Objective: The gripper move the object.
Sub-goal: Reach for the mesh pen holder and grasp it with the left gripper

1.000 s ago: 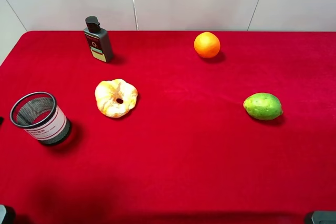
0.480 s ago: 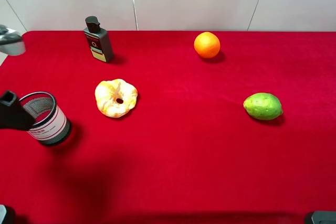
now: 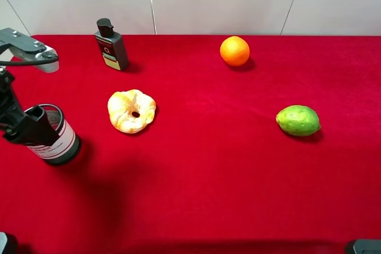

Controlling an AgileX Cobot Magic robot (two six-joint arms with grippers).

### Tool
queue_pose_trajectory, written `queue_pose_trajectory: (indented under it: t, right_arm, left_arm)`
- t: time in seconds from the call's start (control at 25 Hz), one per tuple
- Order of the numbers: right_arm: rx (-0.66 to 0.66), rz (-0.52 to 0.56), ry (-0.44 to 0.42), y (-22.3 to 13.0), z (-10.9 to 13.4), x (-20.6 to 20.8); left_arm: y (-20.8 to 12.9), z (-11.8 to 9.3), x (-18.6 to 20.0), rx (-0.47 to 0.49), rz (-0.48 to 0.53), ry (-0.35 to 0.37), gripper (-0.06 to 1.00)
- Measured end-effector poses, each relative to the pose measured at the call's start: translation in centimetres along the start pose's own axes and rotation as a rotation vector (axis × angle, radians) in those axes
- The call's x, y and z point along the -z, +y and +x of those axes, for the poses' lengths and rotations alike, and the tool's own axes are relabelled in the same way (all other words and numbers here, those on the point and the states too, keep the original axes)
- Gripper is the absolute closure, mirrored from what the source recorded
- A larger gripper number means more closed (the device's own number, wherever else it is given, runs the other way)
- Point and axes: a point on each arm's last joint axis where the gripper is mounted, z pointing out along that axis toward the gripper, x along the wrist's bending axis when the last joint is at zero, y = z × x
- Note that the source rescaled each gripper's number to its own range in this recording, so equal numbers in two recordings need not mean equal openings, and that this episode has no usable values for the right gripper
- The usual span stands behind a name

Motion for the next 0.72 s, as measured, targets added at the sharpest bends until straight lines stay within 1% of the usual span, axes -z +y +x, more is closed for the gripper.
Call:
queue_pose_trajectory:
  t: [0.16,0.44,0.72]
  right_arm:
    - [0.000,0.000,0.000,0.0,0.0,0.0]
    - [0.000,0.000,0.000,0.0,0.0,0.0]
    - [0.000,0.000,0.000,0.0,0.0,0.0]
  left_arm:
    - [0.4,0.1,-0.7,-0.024,0.003,-0.011,0.01]
    - [1.7,-0.8,-2.7,-0.104,0.018,-0.023,0.01]
    - [2.3,-1.1,-5.2,-0.128,0.091,-0.048,0.02]
